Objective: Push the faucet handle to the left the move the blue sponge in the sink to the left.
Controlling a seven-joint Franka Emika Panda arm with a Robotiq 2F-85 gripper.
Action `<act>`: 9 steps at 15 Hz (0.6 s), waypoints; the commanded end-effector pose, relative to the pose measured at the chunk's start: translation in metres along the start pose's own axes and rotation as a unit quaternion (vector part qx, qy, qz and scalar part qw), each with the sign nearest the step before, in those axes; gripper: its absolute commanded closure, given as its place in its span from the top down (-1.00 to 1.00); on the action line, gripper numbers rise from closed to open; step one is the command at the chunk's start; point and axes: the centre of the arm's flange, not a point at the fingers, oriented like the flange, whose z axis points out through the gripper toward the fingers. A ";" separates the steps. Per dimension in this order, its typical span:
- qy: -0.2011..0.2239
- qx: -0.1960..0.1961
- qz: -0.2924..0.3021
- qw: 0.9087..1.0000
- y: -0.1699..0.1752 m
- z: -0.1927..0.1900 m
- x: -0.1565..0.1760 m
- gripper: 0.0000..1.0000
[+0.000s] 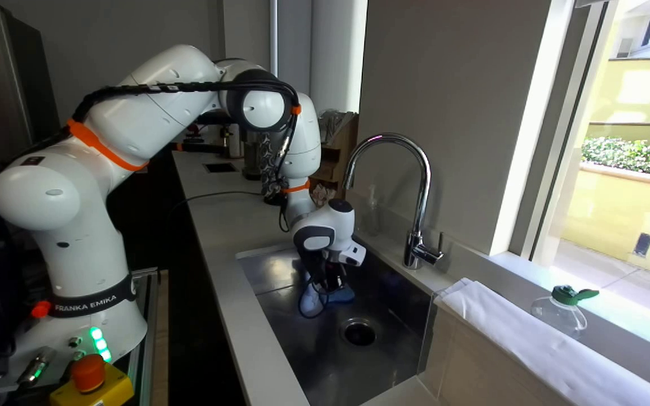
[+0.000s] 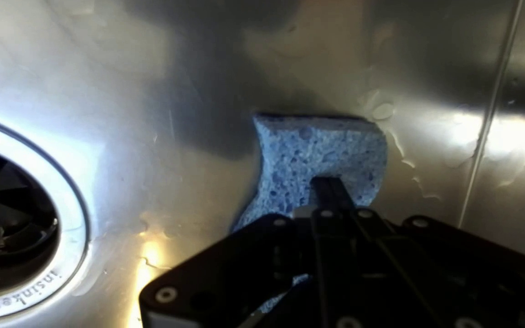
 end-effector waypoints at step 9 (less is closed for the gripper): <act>-0.015 -0.007 0.020 1.000 0.003 0.002 0.001 -1.00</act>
